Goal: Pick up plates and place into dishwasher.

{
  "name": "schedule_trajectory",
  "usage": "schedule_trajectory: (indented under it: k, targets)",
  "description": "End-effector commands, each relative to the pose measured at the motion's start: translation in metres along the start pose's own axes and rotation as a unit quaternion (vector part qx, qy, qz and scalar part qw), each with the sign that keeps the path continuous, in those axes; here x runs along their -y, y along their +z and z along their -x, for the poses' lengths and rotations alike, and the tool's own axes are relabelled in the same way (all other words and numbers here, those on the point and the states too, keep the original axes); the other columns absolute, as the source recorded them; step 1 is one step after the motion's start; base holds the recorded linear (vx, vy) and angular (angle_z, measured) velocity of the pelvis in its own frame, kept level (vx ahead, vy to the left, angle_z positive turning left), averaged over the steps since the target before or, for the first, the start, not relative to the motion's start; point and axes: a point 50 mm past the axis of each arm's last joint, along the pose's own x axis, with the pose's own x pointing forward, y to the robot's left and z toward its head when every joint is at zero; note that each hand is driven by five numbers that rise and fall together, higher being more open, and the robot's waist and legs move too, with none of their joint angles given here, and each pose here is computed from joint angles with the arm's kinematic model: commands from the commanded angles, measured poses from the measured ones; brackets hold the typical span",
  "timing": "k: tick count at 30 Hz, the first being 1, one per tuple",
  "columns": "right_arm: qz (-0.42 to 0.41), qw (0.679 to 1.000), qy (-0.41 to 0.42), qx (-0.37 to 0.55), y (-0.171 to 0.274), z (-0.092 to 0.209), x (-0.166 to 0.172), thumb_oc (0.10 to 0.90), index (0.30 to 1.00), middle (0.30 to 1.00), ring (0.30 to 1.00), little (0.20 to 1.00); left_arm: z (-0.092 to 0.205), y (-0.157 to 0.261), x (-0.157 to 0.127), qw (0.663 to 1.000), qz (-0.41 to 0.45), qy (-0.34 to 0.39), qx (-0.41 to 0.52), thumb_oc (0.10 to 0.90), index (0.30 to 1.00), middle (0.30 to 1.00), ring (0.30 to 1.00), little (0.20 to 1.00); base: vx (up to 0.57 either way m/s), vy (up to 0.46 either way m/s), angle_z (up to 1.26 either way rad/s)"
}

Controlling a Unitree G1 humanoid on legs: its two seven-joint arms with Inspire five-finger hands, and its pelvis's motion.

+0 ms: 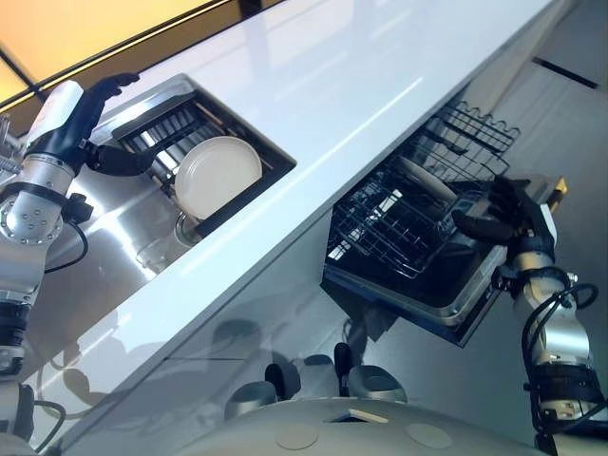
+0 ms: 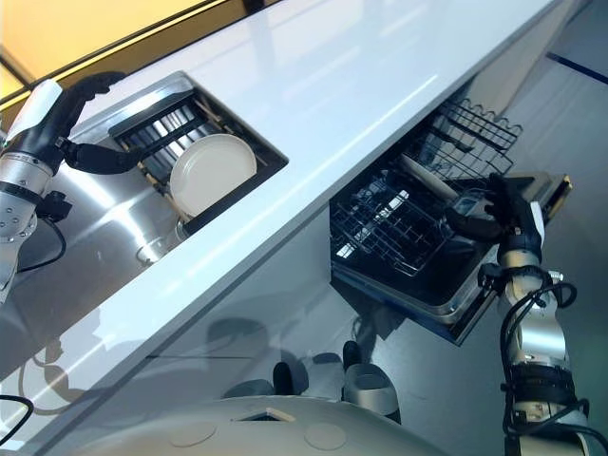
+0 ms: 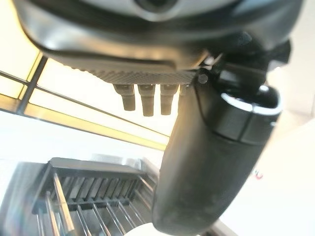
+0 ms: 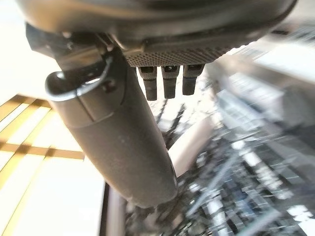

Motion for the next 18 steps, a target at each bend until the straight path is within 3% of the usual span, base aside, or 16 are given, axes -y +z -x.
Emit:
schedule_trajectory:
  k: [1,4,7,11,18]
  targets:
    - [-0.071,0.982,0.138,0.107,0.037,0.002,-0.018,0.8,0.9,0.9,0.9,0.9,-0.011,0.002,-0.048,0.998,-0.04,0.043,-0.028,0.8,0.9,0.9,0.9,0.9,-0.02,0.096,-0.12]
    - [-0.077,0.921,0.38,0.048,0.014,0.023,-0.06,0.8,0.9,0.9,0.9,0.9,-0.016,-0.006,-0.05,0.998,-0.018,0.018,-0.063,0.8,0.9,0.9,0.9,0.9,-0.04,0.063,-0.21]
    - [-0.024,0.876,0.481,0.012,-0.001,0.039,-0.075,0.8,0.9,0.9,0.9,0.9,-0.023,-0.014,-0.059,0.996,0.003,0.009,-0.088,0.8,0.9,0.9,0.9,0.9,-0.05,0.047,-0.06]
    - [0.022,0.848,0.528,-0.033,-0.013,0.045,-0.084,0.8,0.9,0.9,0.9,0.9,-0.034,-0.014,-0.069,0.993,0.006,0.015,-0.113,0.8,0.9,0.9,0.9,0.9,-0.03,0.051,-0.15]
    - [0.06,0.833,0.546,-0.062,-0.027,0.056,-0.098,0.8,0.9,0.9,0.9,0.9,-0.036,-0.022,-0.068,0.985,0.068,0.027,-0.158,0.8,0.9,0.9,0.9,0.9,-0.01,0.041,-0.03]
